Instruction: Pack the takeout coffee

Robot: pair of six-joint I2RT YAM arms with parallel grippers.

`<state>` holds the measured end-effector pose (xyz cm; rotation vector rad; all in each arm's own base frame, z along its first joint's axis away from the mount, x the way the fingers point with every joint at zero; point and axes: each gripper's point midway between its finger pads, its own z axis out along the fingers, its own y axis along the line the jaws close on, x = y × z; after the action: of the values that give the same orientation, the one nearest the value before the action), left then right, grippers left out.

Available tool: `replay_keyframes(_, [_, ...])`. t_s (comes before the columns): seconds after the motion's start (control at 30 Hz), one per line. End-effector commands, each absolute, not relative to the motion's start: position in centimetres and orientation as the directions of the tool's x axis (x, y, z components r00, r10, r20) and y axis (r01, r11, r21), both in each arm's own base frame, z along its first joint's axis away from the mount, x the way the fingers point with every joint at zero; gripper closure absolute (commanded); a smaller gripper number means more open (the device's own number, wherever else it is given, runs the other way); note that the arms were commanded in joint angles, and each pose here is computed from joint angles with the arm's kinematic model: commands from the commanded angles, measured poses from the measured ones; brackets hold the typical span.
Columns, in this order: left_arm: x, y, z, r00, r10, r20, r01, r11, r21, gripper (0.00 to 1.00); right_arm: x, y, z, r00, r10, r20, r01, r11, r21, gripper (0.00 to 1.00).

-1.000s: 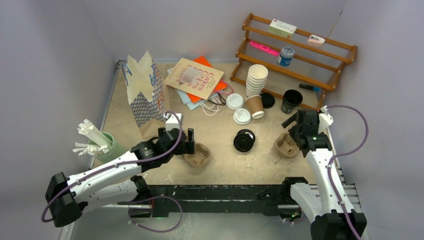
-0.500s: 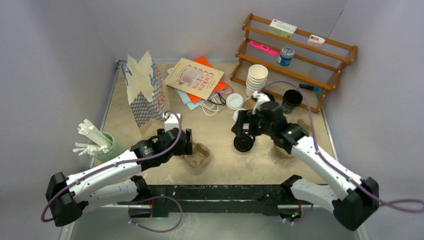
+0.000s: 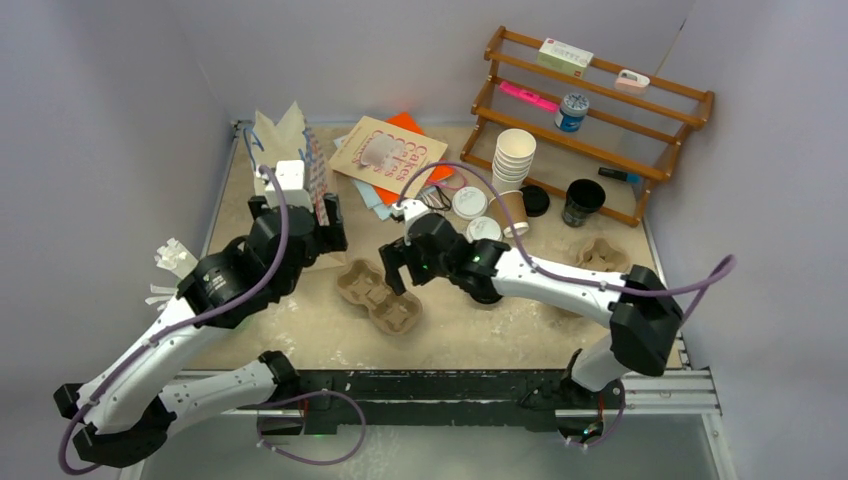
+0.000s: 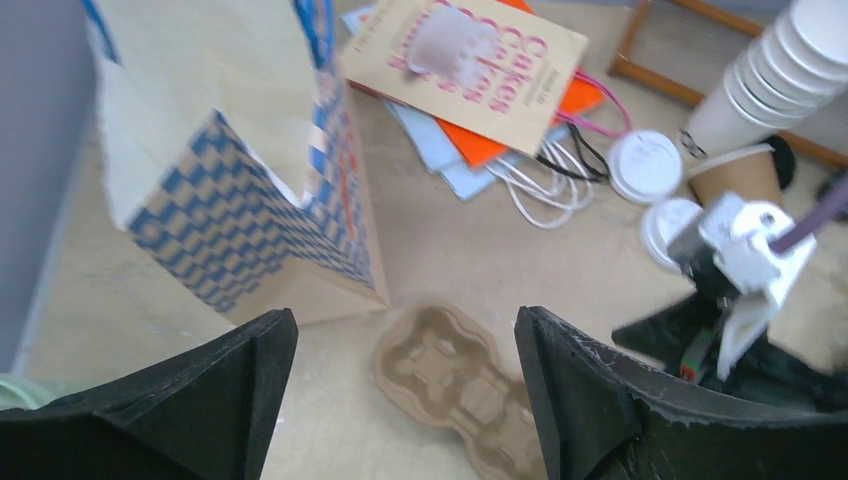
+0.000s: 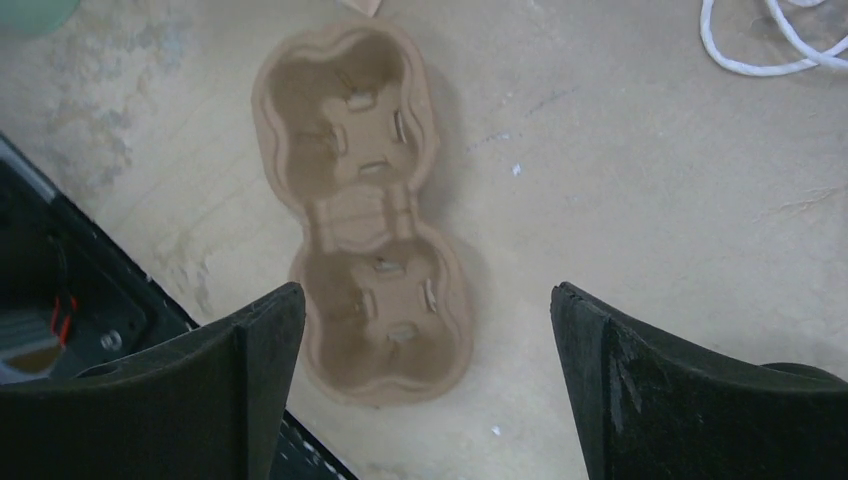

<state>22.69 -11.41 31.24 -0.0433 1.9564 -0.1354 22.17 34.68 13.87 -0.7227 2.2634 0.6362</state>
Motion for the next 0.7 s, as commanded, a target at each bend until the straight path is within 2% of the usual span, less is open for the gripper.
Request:
replay_keyframes(0.0, [24.9,-8.1,34.6,-0.311,-0.010,-0.950,-0.065,0.998,0.011,0.14,23.5,37.4,16.9,-0.615,-0.157,-0.773,-0.500,0.835,0.228,0.04])
replay_keyframes(0.1, [26.7,-6.5,36.3,-0.278,0.001,-0.961,-0.141,0.989,0.041,0.13,23.9,36.4,16.5,-0.687,0.036,-0.726,-0.242,0.930,0.275,0.02])
replay_keyframes(0.2, [28.9,-5.3,37.1,-0.278,0.001,-0.961,-0.189,0.980,0.055,0.12,22.5,36.7,16.4,-0.679,0.263,-0.686,-0.024,0.925,0.379,0.02])
replay_keyframes(0.33, [31.2,-3.7,37.8,-0.253,-0.062,-0.966,-0.210,0.978,-0.007,0.10,20.7,36.7,15.4,-0.634,0.428,-0.643,0.180,0.891,0.416,0.01])
replay_keyframes(0.5, [33.2,-0.4,37.5,-0.235,-0.161,-0.959,-0.299,0.950,-0.087,0.08,20.2,37.2,13.3,-0.629,0.489,-0.604,0.321,0.872,0.370,0.03])
replay_keyframes(0.67, [32.4,2.8,38.1,-0.159,-0.200,-0.967,-0.419,0.901,-0.117,0.07,19.7,37.4,11.2,-0.635,0.475,-0.610,0.415,0.875,0.249,0.04])
